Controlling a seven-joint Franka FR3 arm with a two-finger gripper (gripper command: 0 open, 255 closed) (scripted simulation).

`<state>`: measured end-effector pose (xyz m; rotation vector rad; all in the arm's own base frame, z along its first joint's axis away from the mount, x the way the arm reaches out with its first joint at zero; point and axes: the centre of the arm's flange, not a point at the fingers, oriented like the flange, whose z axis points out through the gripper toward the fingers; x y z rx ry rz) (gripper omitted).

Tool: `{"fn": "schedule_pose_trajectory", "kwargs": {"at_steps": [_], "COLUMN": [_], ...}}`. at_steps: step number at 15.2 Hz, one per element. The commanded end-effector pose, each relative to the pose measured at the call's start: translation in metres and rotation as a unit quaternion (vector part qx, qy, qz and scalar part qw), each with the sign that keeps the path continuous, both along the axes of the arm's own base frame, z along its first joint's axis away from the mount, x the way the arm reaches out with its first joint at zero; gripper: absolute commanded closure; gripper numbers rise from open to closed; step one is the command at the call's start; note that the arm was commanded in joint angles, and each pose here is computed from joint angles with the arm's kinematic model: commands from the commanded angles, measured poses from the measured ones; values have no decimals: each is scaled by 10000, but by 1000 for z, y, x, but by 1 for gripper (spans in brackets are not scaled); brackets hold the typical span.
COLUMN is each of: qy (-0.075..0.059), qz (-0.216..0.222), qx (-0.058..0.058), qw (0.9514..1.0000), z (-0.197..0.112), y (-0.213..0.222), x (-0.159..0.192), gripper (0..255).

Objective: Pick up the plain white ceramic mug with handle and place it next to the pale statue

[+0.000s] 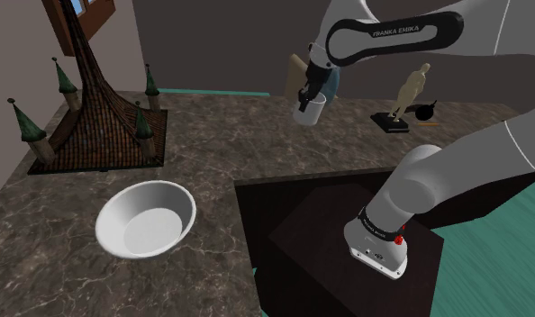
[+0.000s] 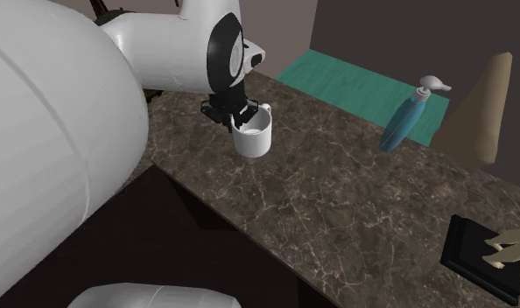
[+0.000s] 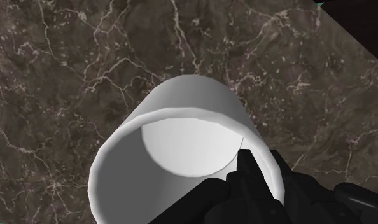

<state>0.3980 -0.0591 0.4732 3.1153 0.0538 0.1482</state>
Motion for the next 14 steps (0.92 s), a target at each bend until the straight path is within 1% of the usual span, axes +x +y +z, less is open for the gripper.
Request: {"fn": "schedule_pose_trajectory", "kwargs": {"at_steps": [1,14], "qy": [0,0], "qz": [0,0], "qx": [0,0], "qw": [10000,10000], "z": [11,80], "y": [0,0], "x": [0,0], "gripper": [255,255]}}
